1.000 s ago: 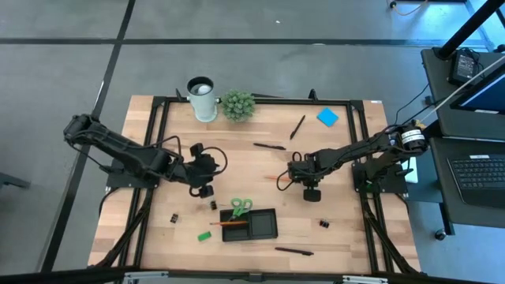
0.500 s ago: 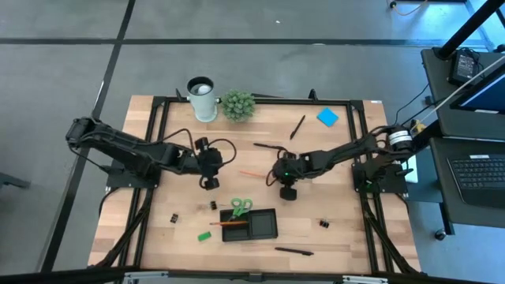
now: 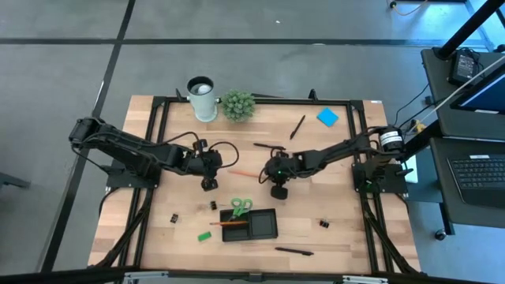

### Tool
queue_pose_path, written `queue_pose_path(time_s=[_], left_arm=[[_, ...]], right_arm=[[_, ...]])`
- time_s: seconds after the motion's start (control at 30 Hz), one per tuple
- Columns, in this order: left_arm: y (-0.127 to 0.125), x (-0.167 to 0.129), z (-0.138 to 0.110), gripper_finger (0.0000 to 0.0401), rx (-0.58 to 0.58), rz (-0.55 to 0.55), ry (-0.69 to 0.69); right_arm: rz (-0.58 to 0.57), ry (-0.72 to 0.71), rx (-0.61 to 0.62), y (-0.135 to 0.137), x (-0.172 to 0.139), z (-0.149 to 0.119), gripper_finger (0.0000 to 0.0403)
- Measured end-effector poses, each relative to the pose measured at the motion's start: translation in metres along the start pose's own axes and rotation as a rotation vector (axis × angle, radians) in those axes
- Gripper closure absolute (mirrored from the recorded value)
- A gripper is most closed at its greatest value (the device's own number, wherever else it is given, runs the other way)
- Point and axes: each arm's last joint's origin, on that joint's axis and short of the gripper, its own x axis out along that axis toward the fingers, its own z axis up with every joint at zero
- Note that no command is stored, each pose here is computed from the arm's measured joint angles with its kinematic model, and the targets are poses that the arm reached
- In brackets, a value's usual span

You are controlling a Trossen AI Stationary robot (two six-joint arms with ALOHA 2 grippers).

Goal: Pick and place office supplies into organizer
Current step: Put the orange pencil into the black desk organizer

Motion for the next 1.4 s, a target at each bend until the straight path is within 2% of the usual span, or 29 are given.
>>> queue_pose_path(time_s=[0.1, 0.23, 0.53, 0.7, 0.87, 1.1, 1.4], left_arm=[[0.0, 0.001, 0.0, 0.0285, 0.017, 0.0, -0.002], [-0.003, 0.01, -0.001, 0.0285, 0.113, 0.007, 0.034], [-0.012, 0.057, -0.002, 0.0285, 0.235, -0.01, 0.133], [-0.014, 0.078, -0.002, 0.0285, 0.236, -0.072, 0.158], [-0.015, 0.088, -0.004, 0.0285, 0.276, -0.118, 0.191], [-0.01, 0.101, -0.004, 0.0289, 0.259, -0.156, 0.215], [-0.006, 0.107, -0.004, 0.0333, 0.263, -0.198, 0.223]], right_arm=[[-0.002, -0.008, -0.013, -0.001, -0.001, 0.004, 0.0397], [-0.002, -0.014, -0.019, -0.002, -0.001, 0.005, 0.0401], [-0.002, -0.014, -0.016, -0.002, -0.001, 0.006, 0.0401], [-0.002, -0.014, -0.01, -0.002, -0.002, 0.006, 0.0401], [-0.002, -0.013, 0.005, -0.001, -0.002, 0.006, 0.0401], [-0.001, -0.015, 0.003, -0.001, -0.002, 0.006, 0.0401], [-0.002, -0.016, 0.0, -0.001, -0.002, 0.006, 0.0401]])
